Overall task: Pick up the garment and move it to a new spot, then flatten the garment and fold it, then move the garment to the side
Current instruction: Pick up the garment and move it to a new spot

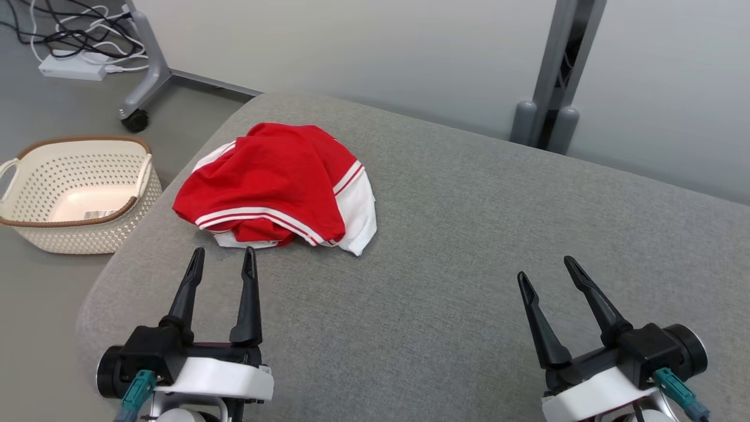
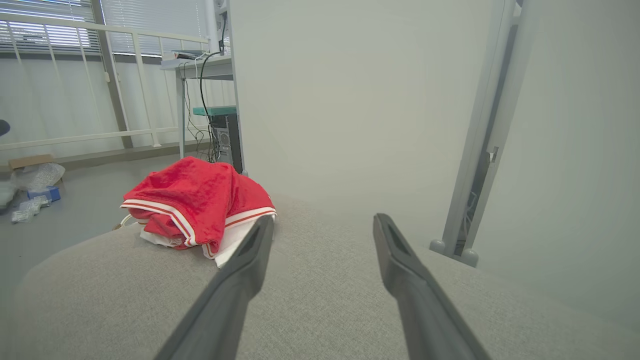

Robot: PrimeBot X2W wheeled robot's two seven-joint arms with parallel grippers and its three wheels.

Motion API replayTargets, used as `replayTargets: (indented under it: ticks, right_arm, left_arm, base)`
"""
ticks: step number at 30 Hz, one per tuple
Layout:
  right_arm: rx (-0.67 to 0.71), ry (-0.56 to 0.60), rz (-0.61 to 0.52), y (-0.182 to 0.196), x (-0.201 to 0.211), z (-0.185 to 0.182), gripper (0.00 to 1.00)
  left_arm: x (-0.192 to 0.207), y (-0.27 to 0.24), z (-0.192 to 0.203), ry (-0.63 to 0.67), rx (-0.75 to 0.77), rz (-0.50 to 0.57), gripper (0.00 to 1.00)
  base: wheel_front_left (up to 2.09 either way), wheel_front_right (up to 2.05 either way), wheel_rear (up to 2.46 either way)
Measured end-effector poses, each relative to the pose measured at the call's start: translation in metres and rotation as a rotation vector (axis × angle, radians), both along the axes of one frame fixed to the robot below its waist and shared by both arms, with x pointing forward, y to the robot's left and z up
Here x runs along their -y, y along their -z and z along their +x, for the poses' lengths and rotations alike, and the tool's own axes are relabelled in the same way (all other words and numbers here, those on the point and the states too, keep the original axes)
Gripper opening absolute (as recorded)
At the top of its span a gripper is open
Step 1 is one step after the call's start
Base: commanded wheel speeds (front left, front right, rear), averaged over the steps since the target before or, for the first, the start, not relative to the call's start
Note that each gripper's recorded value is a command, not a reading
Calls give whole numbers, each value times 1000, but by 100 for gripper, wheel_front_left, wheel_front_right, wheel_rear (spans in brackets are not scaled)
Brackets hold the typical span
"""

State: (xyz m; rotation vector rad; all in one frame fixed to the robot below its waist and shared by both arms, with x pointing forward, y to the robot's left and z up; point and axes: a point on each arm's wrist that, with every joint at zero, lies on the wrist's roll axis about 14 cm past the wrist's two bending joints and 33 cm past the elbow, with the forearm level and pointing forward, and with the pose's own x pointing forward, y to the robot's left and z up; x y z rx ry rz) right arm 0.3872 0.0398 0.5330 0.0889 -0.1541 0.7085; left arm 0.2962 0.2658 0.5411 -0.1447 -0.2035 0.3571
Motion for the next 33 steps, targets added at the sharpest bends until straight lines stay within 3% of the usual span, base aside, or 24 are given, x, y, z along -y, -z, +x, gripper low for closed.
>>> replayTargets:
  ticks: [22,29,33]
  right_arm:
    - [-17,-61,-10,9,-20,0,100]
    - [-46,-51,-37,32,-10,23,100]
    - [-65,-40,-44,45,-4,38,100]
  left_arm:
    - [-29,4,-19,-116,-10,-31,100]
    - [-39,18,23,-97,-64,-52,100]
    - [-43,32,55,-76,-91,-127,100]
  base:
    - [0,0,0]
    - [0,0,0]
    - [0,0,0]
